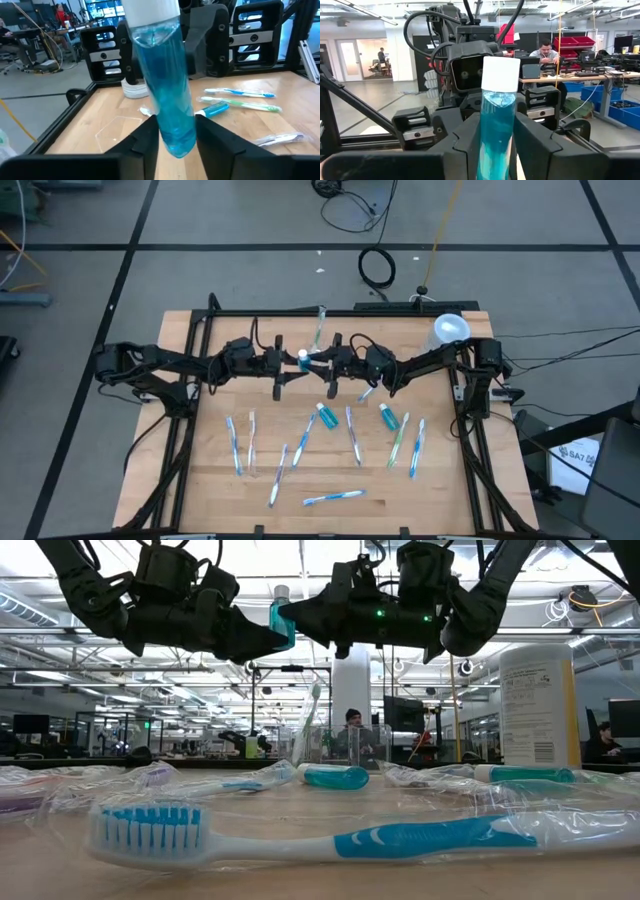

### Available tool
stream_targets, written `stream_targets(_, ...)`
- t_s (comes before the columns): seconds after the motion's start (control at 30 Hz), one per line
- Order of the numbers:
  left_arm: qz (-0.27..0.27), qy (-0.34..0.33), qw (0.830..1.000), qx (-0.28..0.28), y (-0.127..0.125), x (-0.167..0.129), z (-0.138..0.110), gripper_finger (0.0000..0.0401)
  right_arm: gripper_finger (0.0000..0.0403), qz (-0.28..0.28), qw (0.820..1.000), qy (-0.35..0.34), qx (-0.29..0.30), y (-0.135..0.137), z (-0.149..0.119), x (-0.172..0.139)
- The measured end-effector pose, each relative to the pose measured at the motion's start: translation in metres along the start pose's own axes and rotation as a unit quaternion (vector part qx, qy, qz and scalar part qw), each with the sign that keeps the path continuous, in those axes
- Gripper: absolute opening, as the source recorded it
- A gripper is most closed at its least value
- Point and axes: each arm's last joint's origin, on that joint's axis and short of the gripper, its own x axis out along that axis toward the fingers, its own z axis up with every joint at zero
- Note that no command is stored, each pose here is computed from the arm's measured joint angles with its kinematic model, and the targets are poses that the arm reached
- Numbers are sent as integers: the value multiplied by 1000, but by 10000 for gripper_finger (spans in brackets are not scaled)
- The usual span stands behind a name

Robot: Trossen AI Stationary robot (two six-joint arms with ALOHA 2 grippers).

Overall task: Pick & Place toothbrushing station
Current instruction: Put the left mouthwash into the middle section of the transparent organizer

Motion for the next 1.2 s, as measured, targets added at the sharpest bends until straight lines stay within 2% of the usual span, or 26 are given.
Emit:
stream_targets(0.13, 0, 1, 1000, -1, 0, 0, 0, 101, 100, -2, 1000, 3, -4, 0, -1, 0)
stream_targets(0.37, 3, 23, 1000, -1, 0, 0, -5, 107, 110, -4, 1000, 17, -21, -1, -3, 0)
stream_targets(0.6, 10, 55, 998, 5, 0, -1, -10, 108, 164, -10, 999, 32, -31, -2, -6, 0)
stream_targets(0.87, 29, 101, 994, 10, -1, -2, -19, 108, 213, -11, 999, 30, -8, -2, -6, 0)
stream_targets(1.0, 43, 111, 993, 11, 0, -2, -20, 108, 216, -10, 999, 30, -7, -1, -6, 0)
stream_targets(1.2, 45, 109, 993, 12, 0, -2, -20, 108, 198, -9, 1000, 29, -7, -1, -6, 0)
